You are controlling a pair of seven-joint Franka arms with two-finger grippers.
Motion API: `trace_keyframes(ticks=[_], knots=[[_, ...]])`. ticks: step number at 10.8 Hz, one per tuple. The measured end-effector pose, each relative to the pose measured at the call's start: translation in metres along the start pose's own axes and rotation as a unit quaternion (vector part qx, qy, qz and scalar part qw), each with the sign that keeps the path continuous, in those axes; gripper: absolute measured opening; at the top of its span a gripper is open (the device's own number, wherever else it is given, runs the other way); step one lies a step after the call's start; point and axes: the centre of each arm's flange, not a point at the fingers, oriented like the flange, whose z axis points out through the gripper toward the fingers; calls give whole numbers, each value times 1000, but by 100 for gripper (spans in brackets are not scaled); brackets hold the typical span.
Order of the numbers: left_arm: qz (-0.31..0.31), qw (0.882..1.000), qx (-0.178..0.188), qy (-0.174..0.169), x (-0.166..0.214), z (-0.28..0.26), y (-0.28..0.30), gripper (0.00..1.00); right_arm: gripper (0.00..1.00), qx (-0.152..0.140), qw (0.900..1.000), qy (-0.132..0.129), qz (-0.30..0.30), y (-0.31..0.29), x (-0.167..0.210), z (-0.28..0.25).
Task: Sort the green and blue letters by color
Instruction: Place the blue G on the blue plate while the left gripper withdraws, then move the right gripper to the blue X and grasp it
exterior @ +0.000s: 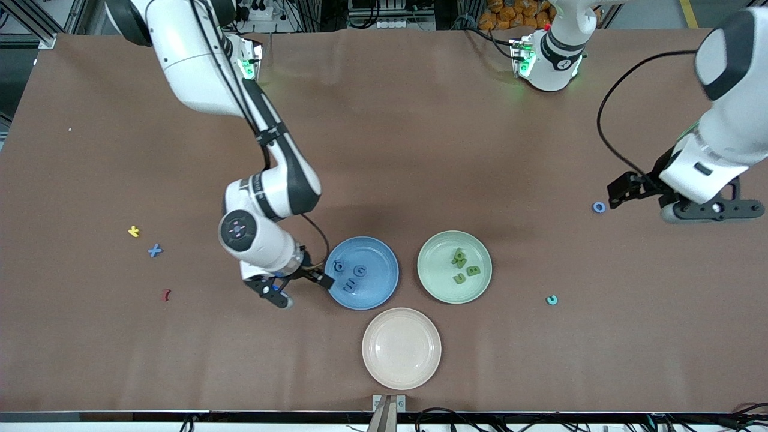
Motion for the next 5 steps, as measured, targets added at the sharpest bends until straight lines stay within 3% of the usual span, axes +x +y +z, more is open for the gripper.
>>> trace_keyframes(ticks=[3,5], knots=[[-6,999,1,-38,-10,-44,-7,100,100,-34,994,-13,-106,92,72,-1],[7,998,3,-55,-19,-69,-10,100,100,-73,983,-18,-169,149,98,2]])
